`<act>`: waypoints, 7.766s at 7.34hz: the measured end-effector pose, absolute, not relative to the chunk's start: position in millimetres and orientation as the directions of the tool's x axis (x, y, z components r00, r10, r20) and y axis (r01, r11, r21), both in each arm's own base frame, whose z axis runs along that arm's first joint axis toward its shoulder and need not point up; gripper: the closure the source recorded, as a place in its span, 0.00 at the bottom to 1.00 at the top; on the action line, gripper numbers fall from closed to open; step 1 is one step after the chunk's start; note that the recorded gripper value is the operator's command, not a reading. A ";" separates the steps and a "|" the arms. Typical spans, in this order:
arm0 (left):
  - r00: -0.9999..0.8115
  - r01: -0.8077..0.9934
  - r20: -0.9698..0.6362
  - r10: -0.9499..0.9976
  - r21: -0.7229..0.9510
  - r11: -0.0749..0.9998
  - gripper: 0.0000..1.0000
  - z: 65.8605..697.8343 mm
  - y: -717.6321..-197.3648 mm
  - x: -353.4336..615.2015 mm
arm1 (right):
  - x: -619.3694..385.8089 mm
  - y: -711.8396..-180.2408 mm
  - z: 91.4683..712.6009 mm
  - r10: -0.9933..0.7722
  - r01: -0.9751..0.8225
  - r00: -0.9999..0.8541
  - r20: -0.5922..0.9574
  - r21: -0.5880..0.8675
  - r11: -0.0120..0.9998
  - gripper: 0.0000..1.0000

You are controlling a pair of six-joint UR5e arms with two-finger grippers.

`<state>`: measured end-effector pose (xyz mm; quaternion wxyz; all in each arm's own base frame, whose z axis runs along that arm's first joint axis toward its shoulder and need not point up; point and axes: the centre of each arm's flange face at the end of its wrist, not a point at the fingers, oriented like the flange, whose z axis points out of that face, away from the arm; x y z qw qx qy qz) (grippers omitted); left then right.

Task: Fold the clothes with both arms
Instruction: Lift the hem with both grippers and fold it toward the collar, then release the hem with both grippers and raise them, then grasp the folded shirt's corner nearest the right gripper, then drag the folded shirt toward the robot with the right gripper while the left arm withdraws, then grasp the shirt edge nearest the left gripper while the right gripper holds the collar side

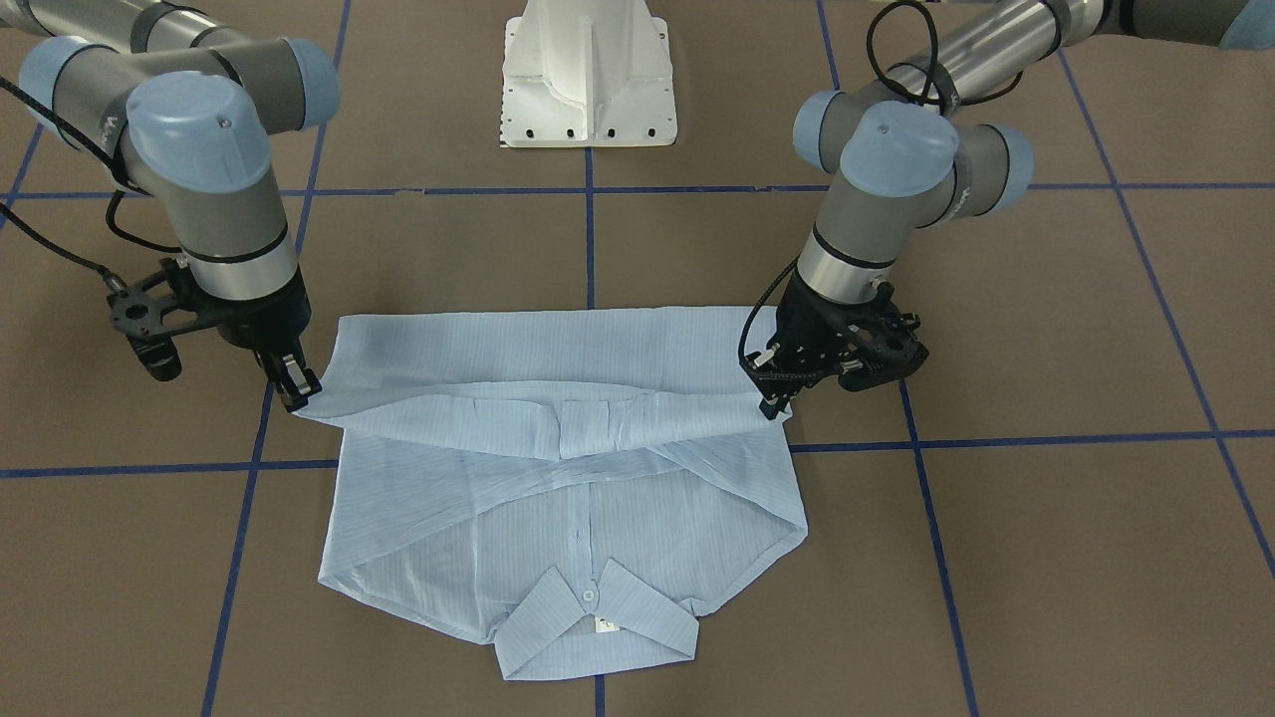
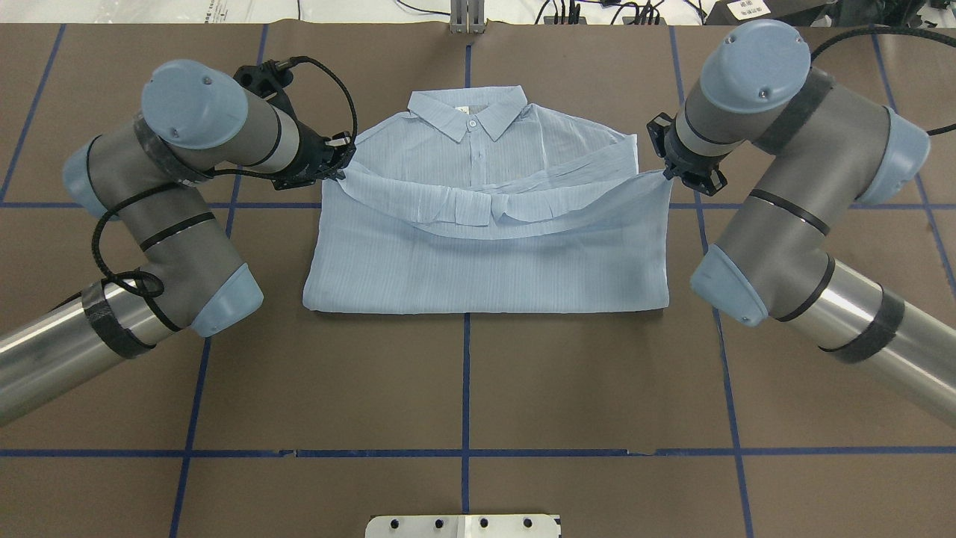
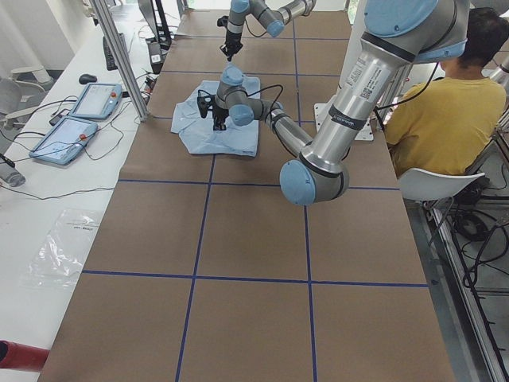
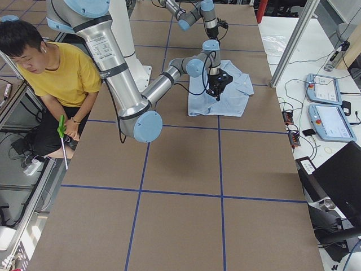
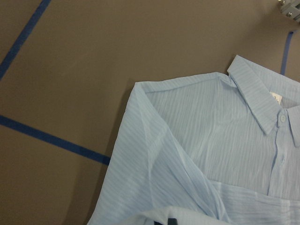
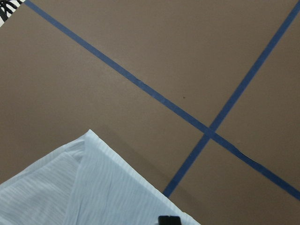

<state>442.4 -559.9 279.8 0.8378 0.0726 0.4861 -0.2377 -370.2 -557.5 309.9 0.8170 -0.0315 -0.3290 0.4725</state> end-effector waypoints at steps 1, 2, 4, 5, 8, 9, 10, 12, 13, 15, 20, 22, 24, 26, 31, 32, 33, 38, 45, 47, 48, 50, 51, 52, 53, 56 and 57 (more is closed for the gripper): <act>0.410 0.478 -0.850 -0.330 -0.108 0.872 1.00 289.2 -573.7 446.8 | -378.2 -576.0 316.4 0.795 -0.753 0.330 0.509 -0.367 0.547 1.00; 0.406 0.488 -0.850 -0.334 -0.107 0.866 1.00 295.1 -587.2 449.3 | -385.6 -591.3 321.8 0.801 -0.757 0.329 0.501 -0.367 0.541 1.00; 0.392 0.504 -0.858 -0.333 -0.103 0.858 1.00 316.1 -613.5 456.2 | -391.9 -615.6 335.8 0.808 -0.767 0.321 0.493 -0.366 0.528 1.00; 0.387 0.513 -0.860 -0.331 -0.098 0.853 1.00 327.3 -621.3 458.7 | -395.3 -626.0 344.0 0.808 -0.769 0.316 0.497 -0.365 0.525 1.00; 0.395 0.541 -0.853 -0.340 -0.083 0.837 1.00 337.9 -635.4 465.4 | -414.5 -652.4 349.0 0.807 -0.769 0.311 0.502 -0.365 0.524 1.00; 0.398 0.546 -0.851 -0.344 -0.081 0.834 1.00 339.0 -638.0 467.2 | -417.8 -656.5 351.5 0.806 -0.769 0.311 0.503 -0.365 0.525 1.00; 0.399 0.548 -0.850 -0.344 -0.080 0.833 1.00 339.7 -640.0 468.7 | -419.7 -658.5 354.9 0.807 -0.770 0.313 0.501 -0.364 0.524 1.00; 0.397 0.549 -0.851 -0.343 -0.079 0.832 0.76 346.4 -642.4 470.7 | -423.2 -658.9 357.7 0.806 -0.769 0.317 0.500 -0.361 0.527 0.47; 0.399 0.549 -0.850 -0.345 -0.079 0.832 0.55 350.1 -643.1 471.4 | -424.2 -659.1 356.4 0.803 -0.768 0.316 0.504 -0.361 0.529 0.04; 0.392 0.556 -0.853 -0.344 -0.078 0.828 0.46 351.8 -648.1 465.3 | -424.5 -659.5 353.3 0.801 -0.767 0.313 0.510 -0.362 0.530 0.00; 0.369 0.565 -0.875 -0.312 -0.054 0.823 0.44 347.0 -660.5 439.2 | -405.5 -532.4 364.2 0.757 -0.688 0.314 0.573 -0.412 0.597 0.00; 0.370 0.565 -0.875 -0.312 -0.054 0.823 0.45 348.5 -660.1 438.1 | -421.5 -481.3 376.4 0.779 -0.669 0.315 0.542 -0.456 0.587 0.02; 0.369 0.565 -0.876 -0.311 -0.054 0.823 0.45 348.1 -659.8 437.9 | -434.9 -466.5 385.0 0.800 -0.671 0.314 0.511 -0.477 0.568 0.07; 0.367 0.566 -0.877 -0.310 -0.054 0.823 0.45 345.8 -659.3 437.4 | -444.9 -458.5 395.9 0.805 -0.670 0.332 0.492 -0.477 0.568 0.41; 0.368 0.566 -0.876 -0.311 -0.054 0.823 0.45 344.5 -657.4 435.7 | -447.1 -453.2 396.5 0.805 -0.665 0.335 0.490 -0.482 0.571 1.00; 0.368 0.566 -0.876 -0.311 -0.054 0.823 0.45 344.1 -657.3 435.6 | -444.9 -452.1 391.7 0.803 -0.661 0.330 0.497 -0.485 0.573 1.00; 0.367 0.565 -0.877 -0.309 -0.054 0.823 0.45 343.1 -657.1 435.5 | -440.4 -445.4 383.1 0.798 -0.650 0.323 0.508 -0.494 0.578 1.00; 0.302 0.475 -0.920 -0.249 -0.082 0.876 0.46 309.3 -620.4 418.4 | -423.4 -259.7 362.0 0.714 -0.419 0.490 0.500 -0.583 0.696 1.00; 0.215 0.293 -0.906 -0.364 -0.296 0.909 0.32 292.3 -501.3 444.1 | -421.4 -162.0 340.0 0.711 -0.301 0.582 0.395 -0.708 0.639 0.00; 0.274 0.251 -0.873 -0.404 -0.341 0.906 0.33 290.5 -460.2 468.7 | -401.5 -216.4 326.7 0.777 -0.361 0.475 0.414 -0.713 0.601 0.00; 0.311 0.249 -0.851 -0.423 -0.357 0.900 0.33 289.1 -443.2 479.6 | -389.3 -245.0 321.4 0.805 -0.390 0.419 0.420 -0.717 0.577 0.00; 0.364 0.267 -0.819 -0.444 -0.365 0.892 0.32 297.2 -411.8 508.8 | -380.7 -293.2 321.8 0.843 -0.451 0.336 0.420 -0.714 0.535 0.00; 0.372 0.277 -0.807 -0.458 -0.375 0.885 0.31 298.1 -405.3 514.9 | -385.2 -310.3 320.8 0.849 -0.467 0.314 0.424 -0.710 0.527 0.00; 0.375 0.287 -0.795 -0.477 -0.390 0.875 0.31 299.1 -402.2 517.0 | -387.7 -320.7 320.1 0.852 -0.476 0.300 0.428 -0.707 0.523 0.00; 0.382 0.298 -0.780 -0.495 -0.403 0.866 0.29 300.0 -401.0 518.4 | -388.6 -325.8 320.3 0.854 -0.482 0.293 0.429 -0.705 0.520 0.00; 0.404 0.316 -0.749 -0.524 -0.424 0.849 0.29 307.1 -397.0 522.2 | -392.1 -330.3 323.3 0.857 -0.492 0.290 0.425 -0.702 0.515 0.00; 0.409 0.315 -0.745 -0.527 -0.427 0.848 0.32 309.2 -394.0 524.0 | -396.0 -332.7 324.9 0.858 -0.500 0.287 0.426 -0.698 0.514 0.00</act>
